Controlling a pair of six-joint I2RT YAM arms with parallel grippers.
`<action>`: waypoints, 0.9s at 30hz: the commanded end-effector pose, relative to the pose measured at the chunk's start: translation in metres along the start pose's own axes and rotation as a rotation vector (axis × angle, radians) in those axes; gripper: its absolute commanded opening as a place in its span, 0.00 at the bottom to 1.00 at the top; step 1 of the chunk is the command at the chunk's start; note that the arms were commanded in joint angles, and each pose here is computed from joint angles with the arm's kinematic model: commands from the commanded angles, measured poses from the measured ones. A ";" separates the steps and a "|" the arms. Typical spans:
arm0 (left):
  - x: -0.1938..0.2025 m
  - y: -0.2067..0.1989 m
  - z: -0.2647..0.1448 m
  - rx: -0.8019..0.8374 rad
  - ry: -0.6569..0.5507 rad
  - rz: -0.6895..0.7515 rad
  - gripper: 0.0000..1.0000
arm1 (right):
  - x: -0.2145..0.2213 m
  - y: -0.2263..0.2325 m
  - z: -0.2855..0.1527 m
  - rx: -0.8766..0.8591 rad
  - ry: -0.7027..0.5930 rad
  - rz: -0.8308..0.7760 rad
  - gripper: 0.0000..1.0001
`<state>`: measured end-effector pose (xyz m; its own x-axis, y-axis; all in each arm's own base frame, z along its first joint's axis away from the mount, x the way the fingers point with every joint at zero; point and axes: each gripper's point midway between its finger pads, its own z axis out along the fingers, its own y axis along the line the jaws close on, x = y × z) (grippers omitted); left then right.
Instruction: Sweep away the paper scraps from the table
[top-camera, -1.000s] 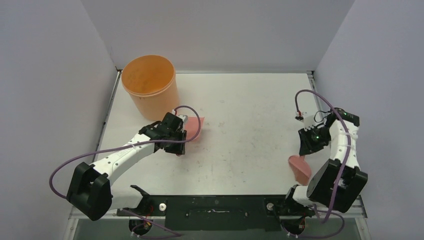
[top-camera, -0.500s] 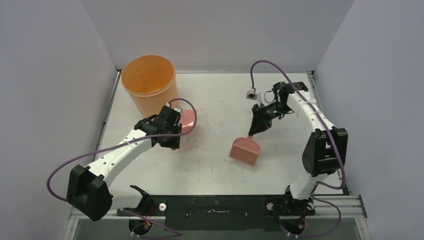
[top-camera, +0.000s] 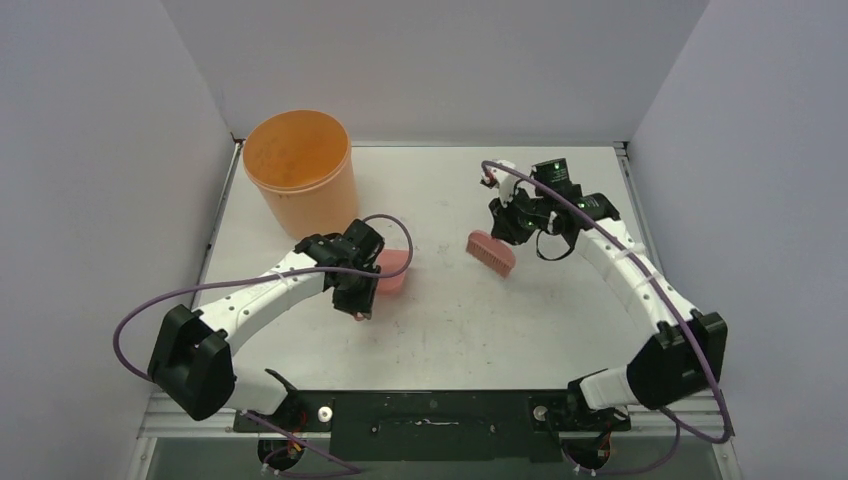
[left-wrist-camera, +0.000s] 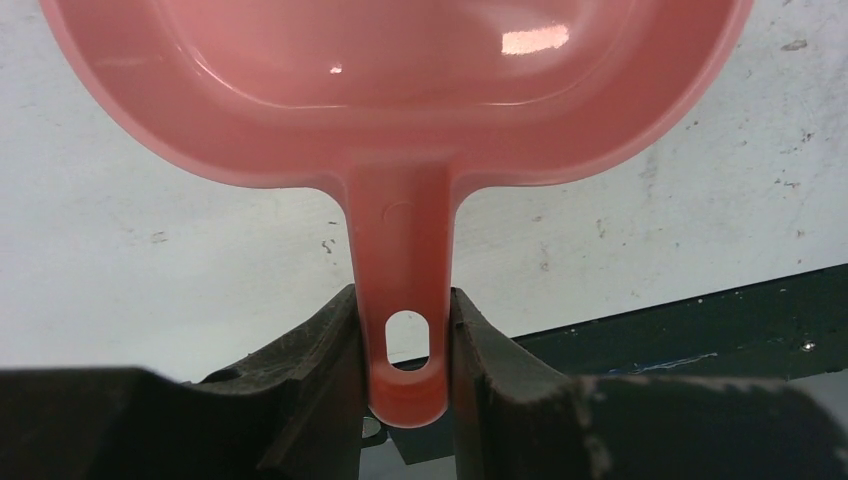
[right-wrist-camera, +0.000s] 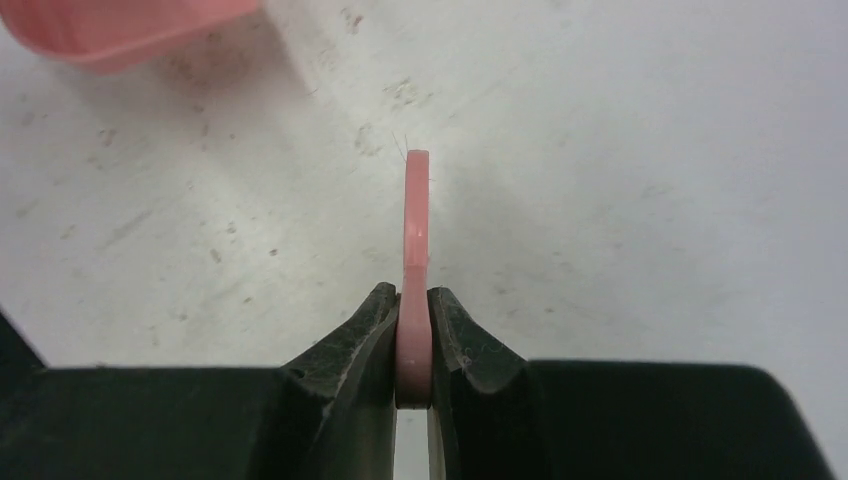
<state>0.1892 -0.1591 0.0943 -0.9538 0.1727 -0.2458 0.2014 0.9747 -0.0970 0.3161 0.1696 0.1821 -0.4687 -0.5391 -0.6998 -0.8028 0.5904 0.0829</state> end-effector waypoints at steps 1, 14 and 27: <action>-0.002 -0.025 0.010 0.060 0.011 0.009 0.03 | -0.047 -0.038 -0.042 0.363 -0.157 -0.194 0.06; 0.012 -0.046 0.045 0.067 0.092 0.065 0.14 | 0.056 0.063 0.030 0.257 0.124 -0.623 0.37; -0.007 -0.044 0.004 0.079 -0.025 0.084 0.47 | 0.014 0.105 0.003 -0.024 -0.042 -0.391 0.90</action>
<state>0.1727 -0.1942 0.0562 -0.9552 0.2539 -0.1522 0.2712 0.9566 -0.1067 0.2204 0.2133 0.1317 -0.0479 -0.8246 -0.5637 -0.9306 0.2419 -0.2748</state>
